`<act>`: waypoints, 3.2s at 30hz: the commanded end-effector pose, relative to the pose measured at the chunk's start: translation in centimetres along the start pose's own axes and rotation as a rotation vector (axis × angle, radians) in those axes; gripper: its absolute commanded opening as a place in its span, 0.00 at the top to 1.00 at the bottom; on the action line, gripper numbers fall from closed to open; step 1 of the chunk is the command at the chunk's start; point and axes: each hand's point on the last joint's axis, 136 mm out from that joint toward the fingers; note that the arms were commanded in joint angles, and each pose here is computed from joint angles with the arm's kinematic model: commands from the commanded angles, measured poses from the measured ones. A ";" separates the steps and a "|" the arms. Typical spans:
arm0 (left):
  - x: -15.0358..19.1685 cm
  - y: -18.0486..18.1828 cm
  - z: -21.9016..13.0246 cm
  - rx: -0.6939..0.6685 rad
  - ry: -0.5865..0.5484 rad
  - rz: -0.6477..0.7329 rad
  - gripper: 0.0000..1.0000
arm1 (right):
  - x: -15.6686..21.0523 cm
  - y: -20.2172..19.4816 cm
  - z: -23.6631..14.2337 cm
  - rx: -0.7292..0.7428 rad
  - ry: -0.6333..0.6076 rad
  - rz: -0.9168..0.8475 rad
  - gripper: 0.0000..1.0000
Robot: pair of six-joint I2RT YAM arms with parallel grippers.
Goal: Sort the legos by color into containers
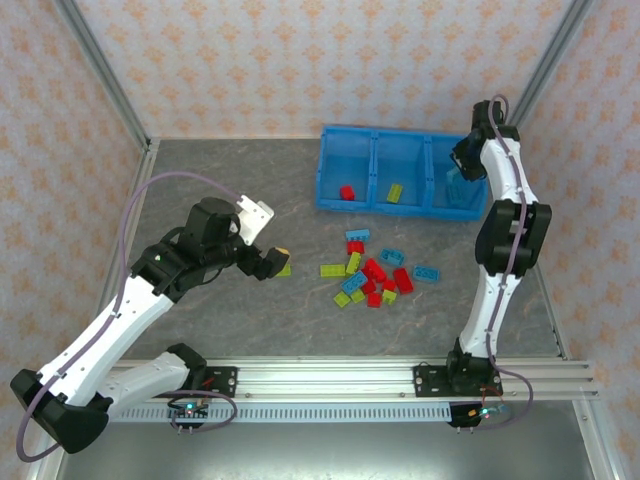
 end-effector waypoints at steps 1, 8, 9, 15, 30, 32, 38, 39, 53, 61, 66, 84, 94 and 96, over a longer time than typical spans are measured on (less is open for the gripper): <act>-2.1 0.1 -0.5 0.000 -0.060 -0.014 0.00 | -0.1 0.6 -2.6 -0.036 0.008 -0.006 0.49; -2.1 0.3 -0.2 -0.005 -0.049 -0.007 0.00 | 4.4 -2.8 -6.2 -0.052 0.032 -0.007 0.48; -2.0 0.3 -0.2 -0.008 -0.047 -0.006 0.00 | 5.6 -3.9 -7.0 -0.043 0.028 -0.018 0.48; -1.8 0.1 0.4 0.004 -0.048 0.004 0.00 | 14.4 -11.1 -11.0 0.005 0.103 -0.005 0.47; -1.5 -0.8 0.9 0.041 -0.031 0.057 0.00 | 23.4 -17.0 -6.4 0.185 0.298 0.296 0.20; -1.2 -0.7 0.8 0.032 -0.027 0.065 0.00 | 23.1 -17.0 -5.5 0.208 0.288 0.321 0.16; -1.0 -0.4 0.5 0.009 -0.025 0.074 0.00 | 24.2 -16.2 -2.2 0.203 0.344 0.392 0.15; -0.9 -0.4 0.4 0.008 -0.024 0.076 0.00 | 24.4 -16.4 -1.9 0.215 0.352 0.386 0.18; -0.8 -0.1 0.5 -0.008 -0.022 0.092 0.00 | 22.9 -17.6 -3.8 0.224 0.246 0.363 0.73; -1.2 -0.1 0.8 -0.005 -0.029 0.088 0.00 | 13.3 -8.4 -11.6 -0.153 -0.100 0.145 0.72; -1.4 -0.1 0.7 -0.003 -0.027 0.097 0.00 | 7.4 -4.2 -11.6 -0.260 -0.263 0.121 0.72; -1.1 0.1 -0.1 -0.023 -0.043 0.088 0.00 | 0.8 -1.2 -0.2 -0.091 -0.041 0.127 0.41; -1.2 0.1 0.8 -0.019 -0.044 0.081 0.00 | 9.8 -5.0 -6.9 -0.096 0.018 0.013 0.39; -1.3 0.1 1.1 -0.016 -0.042 0.084 0.00 | 13.2 -5.4 -8.4 -0.083 0.055 -0.065 0.39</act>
Point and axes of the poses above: each hand's point on the last joint's axis, 136 mm out from that joint toward the fingers, its own z axis out along the fingers, its own y axis along the line the jaws close on, x = y × z, and after that the axes turned 1 degree about -z, right-handed
